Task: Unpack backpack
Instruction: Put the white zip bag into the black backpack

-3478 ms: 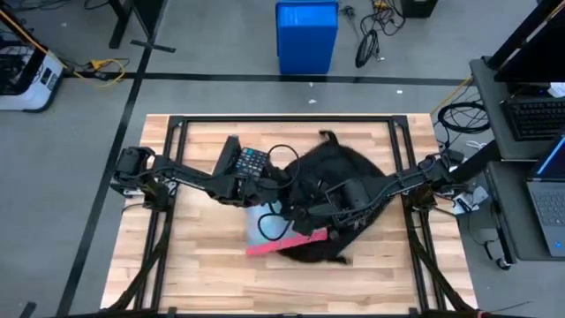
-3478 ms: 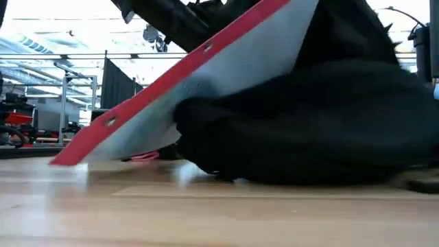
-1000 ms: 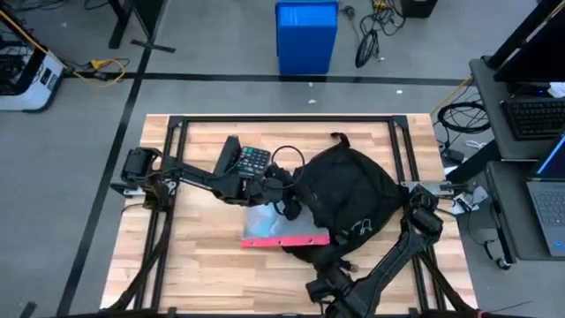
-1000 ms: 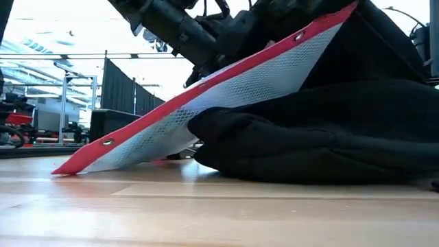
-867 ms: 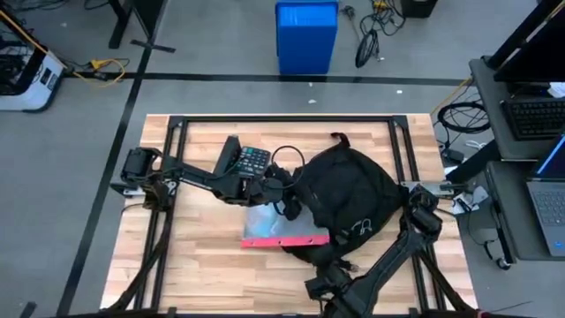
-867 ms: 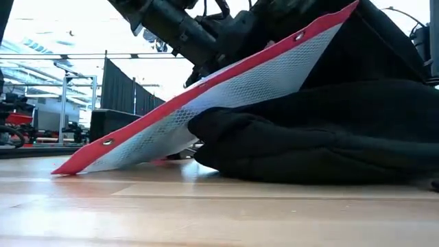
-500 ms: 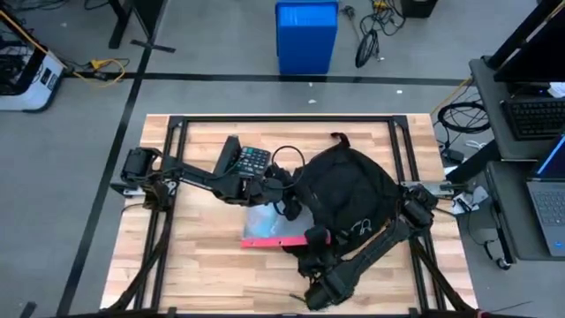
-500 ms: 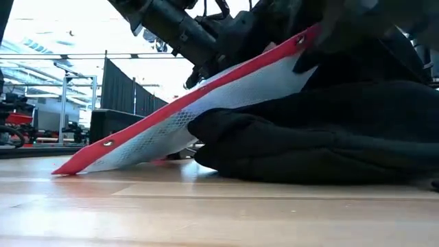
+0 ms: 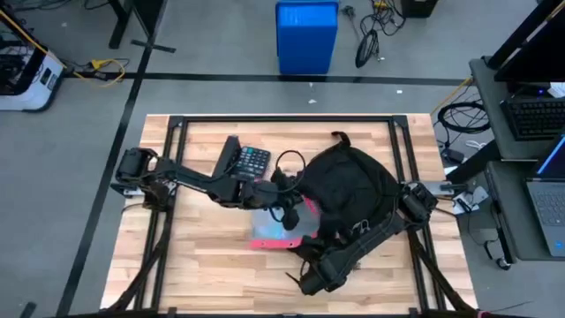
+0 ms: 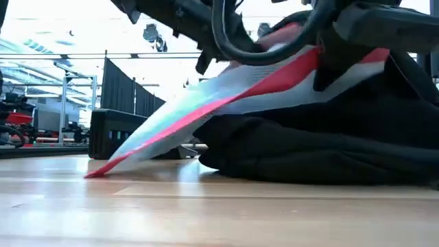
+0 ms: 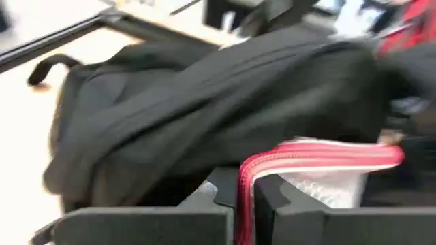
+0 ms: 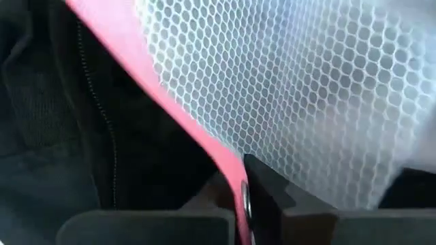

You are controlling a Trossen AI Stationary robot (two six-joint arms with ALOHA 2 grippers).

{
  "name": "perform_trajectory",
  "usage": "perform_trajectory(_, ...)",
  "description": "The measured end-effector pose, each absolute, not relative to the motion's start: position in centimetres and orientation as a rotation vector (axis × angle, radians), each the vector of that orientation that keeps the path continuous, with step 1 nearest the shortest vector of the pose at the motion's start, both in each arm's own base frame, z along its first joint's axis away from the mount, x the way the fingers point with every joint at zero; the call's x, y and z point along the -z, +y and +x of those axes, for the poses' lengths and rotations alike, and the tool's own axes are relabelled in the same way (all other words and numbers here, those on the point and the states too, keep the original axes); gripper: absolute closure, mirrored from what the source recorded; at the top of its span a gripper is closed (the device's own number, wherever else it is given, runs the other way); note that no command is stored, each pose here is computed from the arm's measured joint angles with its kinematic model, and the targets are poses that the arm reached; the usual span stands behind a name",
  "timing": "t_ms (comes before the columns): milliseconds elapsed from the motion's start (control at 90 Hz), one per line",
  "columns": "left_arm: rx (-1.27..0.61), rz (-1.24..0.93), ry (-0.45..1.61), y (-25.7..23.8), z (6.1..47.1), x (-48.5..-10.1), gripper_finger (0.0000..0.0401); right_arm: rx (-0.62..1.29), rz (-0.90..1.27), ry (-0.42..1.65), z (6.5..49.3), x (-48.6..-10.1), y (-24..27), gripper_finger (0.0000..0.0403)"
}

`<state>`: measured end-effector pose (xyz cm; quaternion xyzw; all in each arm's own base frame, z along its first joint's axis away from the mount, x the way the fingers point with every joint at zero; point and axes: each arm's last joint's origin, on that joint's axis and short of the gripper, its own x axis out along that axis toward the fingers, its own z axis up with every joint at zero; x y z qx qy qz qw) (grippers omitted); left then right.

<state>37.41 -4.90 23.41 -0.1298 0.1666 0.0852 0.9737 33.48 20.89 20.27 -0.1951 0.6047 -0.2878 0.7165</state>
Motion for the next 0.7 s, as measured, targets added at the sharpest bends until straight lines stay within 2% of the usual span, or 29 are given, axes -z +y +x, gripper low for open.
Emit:
perform_trajectory(211, -0.007, -0.218, 0.272, -6.4, 37.5, -25.9, 0.0401, 0.686, -0.341, 1.323, 33.4, -20.2, 21.0, 0.0403)
perform_trajectory(333, 0.071, -0.208, 0.322, -6.8, 36.9, -26.2, 0.0401, 0.697, -0.258, 1.365, 33.5, -20.2, 20.8, 0.0403)
perform_trajectory(600, 0.088, -0.177, 0.493, -7.3, 35.8, -25.3, 0.0401, 0.729, -0.136, 1.411, 33.4, -20.1, 20.8, 0.0403)
perform_trajectory(700, 0.093, -0.159, 0.494, -7.2, 35.8, -25.2, 0.0401, 0.733, -0.125, 1.424, 33.4, -20.0, 20.8, 0.0403)
